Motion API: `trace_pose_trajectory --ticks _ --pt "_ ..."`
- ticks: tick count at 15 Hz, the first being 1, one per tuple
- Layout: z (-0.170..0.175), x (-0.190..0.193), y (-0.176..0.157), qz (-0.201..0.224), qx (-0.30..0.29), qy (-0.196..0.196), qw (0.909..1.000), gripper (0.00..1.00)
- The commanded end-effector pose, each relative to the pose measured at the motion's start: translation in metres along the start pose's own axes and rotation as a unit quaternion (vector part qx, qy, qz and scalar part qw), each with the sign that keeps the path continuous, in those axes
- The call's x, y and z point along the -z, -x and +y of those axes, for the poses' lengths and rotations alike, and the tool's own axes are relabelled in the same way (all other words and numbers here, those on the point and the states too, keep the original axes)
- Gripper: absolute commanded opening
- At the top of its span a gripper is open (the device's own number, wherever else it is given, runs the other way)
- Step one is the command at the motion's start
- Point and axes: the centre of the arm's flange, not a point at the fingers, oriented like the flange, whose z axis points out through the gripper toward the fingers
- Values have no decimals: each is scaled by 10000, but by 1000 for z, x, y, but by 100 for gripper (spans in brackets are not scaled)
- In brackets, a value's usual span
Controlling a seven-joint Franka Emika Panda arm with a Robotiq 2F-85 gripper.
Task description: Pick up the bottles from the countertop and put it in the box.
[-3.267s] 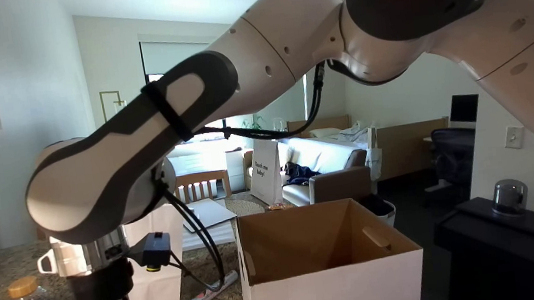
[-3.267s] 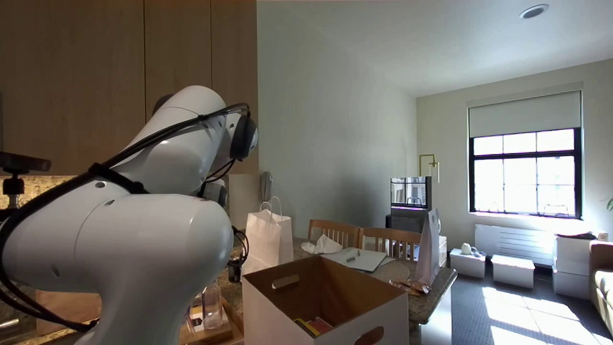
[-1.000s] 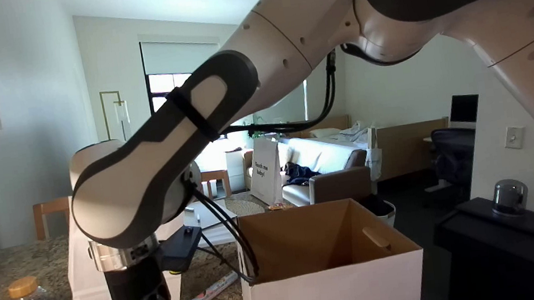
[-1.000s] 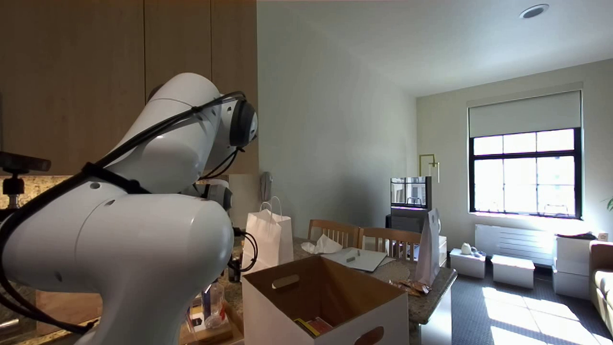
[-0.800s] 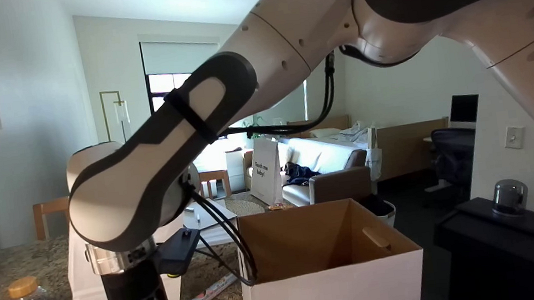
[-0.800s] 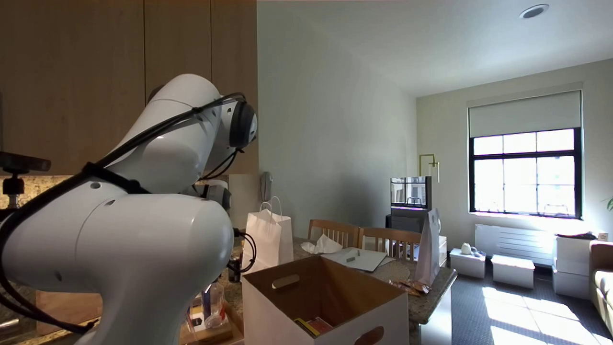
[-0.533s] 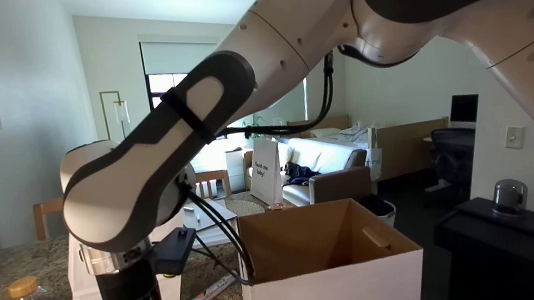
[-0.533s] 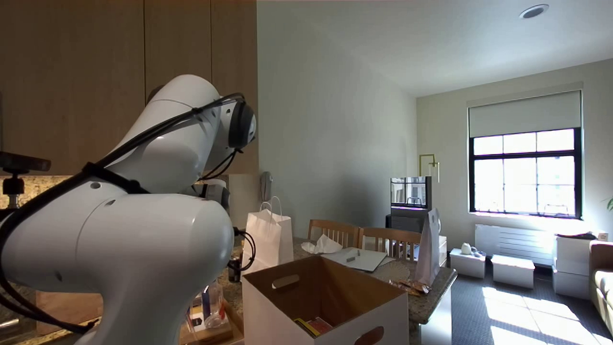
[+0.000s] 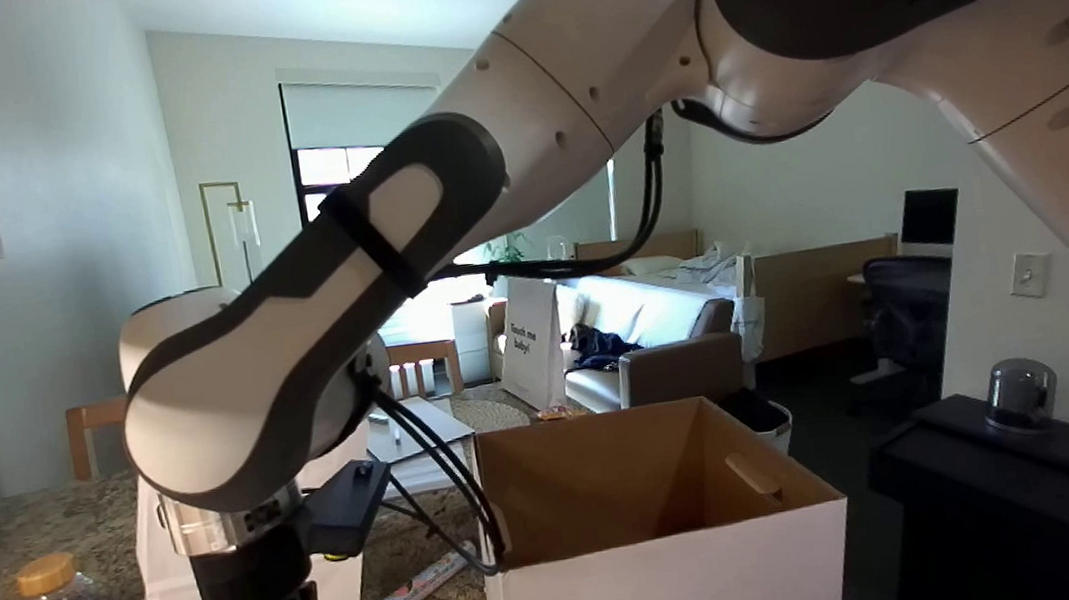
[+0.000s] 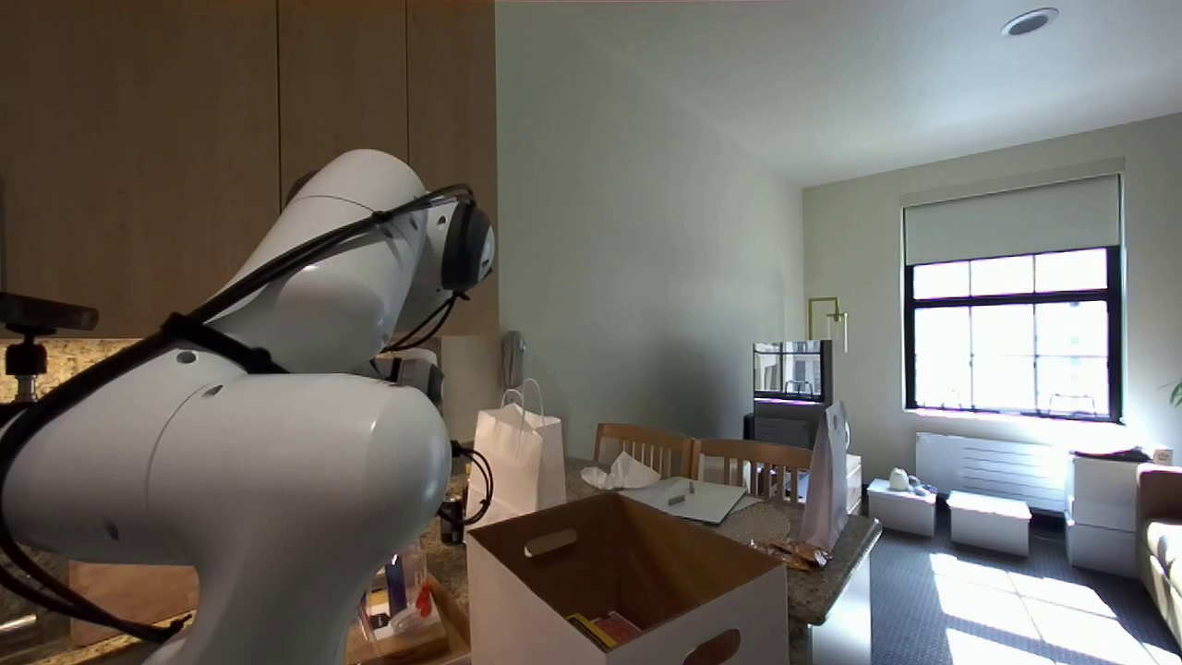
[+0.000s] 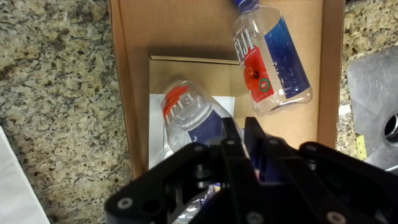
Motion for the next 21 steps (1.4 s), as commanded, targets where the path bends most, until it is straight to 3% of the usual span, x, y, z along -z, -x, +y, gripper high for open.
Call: trace_pose_trajectory --ticks 1,10,21 --pt "-4 3 2 50 -4 75 10000 41" --pt "-5 7 -6 -35 -6 112 9999 97" --pt "6 -14 -16 -225 2 -118 9997 100"
